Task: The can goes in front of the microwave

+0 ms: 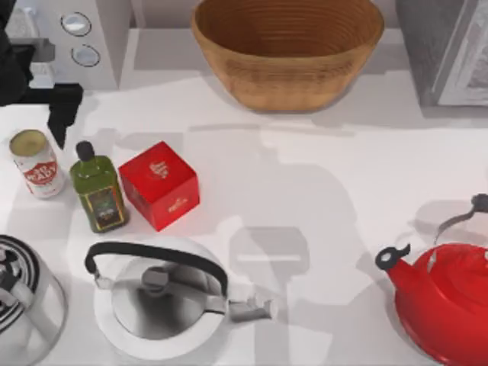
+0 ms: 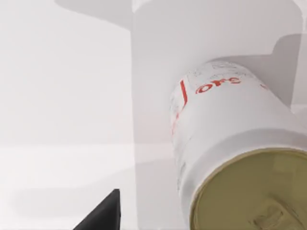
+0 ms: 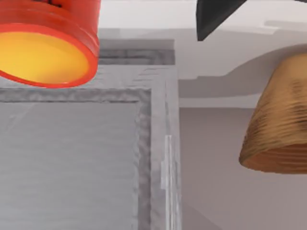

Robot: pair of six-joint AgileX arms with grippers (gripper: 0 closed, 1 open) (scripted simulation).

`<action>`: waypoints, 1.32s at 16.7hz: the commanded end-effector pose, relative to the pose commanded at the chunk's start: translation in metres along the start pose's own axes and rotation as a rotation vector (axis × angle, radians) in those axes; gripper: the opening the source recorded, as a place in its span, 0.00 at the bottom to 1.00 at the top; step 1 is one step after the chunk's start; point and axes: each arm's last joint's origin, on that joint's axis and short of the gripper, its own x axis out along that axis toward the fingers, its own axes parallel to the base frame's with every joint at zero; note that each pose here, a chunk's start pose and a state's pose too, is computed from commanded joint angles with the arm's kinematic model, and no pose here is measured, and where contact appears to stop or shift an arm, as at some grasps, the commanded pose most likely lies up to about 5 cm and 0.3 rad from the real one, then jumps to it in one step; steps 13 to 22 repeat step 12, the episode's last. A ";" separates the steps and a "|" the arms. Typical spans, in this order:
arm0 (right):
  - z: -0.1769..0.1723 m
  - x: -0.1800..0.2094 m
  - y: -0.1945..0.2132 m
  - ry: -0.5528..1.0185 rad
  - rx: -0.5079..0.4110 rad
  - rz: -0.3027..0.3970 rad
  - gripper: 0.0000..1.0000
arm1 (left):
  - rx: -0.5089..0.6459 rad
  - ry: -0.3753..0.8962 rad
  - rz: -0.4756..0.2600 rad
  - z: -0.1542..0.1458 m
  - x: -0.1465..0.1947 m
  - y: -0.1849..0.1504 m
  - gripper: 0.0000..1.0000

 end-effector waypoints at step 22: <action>0.000 0.000 0.000 0.000 0.000 0.000 1.00 | 0.001 0.001 0.000 0.000 -0.040 -0.001 1.00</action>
